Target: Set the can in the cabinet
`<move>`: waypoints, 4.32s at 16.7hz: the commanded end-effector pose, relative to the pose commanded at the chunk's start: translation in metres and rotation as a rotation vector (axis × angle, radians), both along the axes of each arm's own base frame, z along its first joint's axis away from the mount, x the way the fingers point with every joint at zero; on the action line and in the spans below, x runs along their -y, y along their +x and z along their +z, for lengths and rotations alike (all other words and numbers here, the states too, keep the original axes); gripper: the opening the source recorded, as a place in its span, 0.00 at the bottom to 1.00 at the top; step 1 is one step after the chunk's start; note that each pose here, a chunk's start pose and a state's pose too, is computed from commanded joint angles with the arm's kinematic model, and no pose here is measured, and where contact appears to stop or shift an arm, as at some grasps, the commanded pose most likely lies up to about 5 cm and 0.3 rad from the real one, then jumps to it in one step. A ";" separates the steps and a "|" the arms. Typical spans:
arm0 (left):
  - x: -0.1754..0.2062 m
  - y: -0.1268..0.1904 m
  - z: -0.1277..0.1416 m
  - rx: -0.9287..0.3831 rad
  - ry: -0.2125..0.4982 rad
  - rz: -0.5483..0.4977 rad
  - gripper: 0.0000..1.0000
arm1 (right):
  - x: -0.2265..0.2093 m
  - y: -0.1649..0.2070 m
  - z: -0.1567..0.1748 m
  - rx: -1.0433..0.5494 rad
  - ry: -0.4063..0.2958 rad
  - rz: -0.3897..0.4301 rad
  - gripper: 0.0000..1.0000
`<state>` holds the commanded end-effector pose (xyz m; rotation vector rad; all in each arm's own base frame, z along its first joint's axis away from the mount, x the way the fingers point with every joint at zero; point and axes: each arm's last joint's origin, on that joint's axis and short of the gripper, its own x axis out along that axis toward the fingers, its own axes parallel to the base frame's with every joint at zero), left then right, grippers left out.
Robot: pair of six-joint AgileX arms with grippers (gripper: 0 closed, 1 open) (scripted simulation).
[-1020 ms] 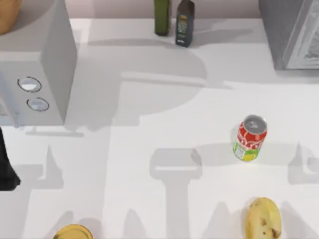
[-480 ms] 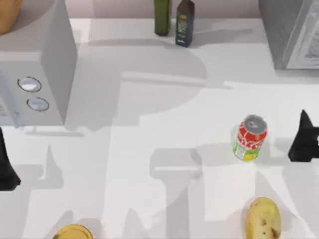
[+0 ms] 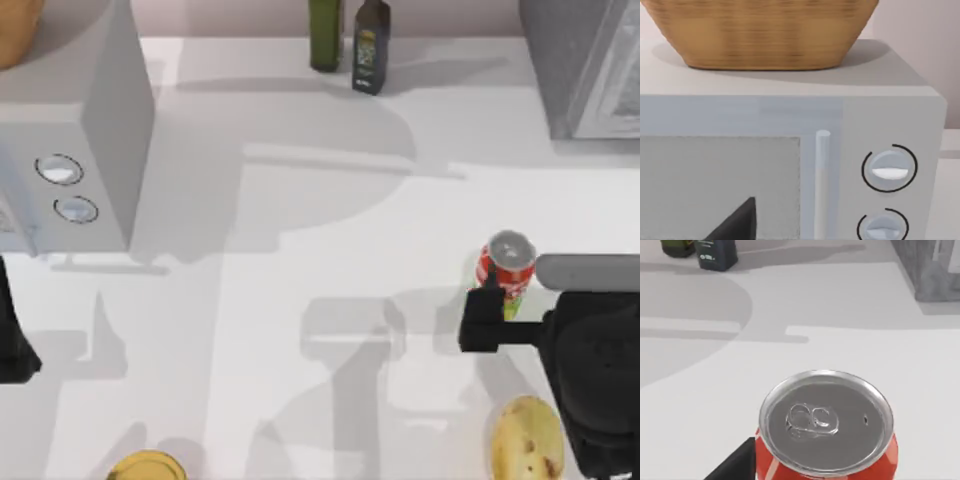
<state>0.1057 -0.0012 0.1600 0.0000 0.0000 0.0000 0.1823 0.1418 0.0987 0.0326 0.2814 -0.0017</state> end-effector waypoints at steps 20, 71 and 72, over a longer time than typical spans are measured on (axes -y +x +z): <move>0.000 0.000 0.000 0.000 0.000 0.000 1.00 | -0.022 0.047 -0.039 -0.007 -0.035 -0.003 1.00; 0.000 0.000 0.000 0.000 0.000 0.000 1.00 | -0.025 0.049 0.088 -0.024 -0.042 0.008 0.00; 0.000 0.000 0.000 0.000 0.000 0.000 1.00 | -0.024 0.049 0.094 -0.017 -0.037 0.000 0.00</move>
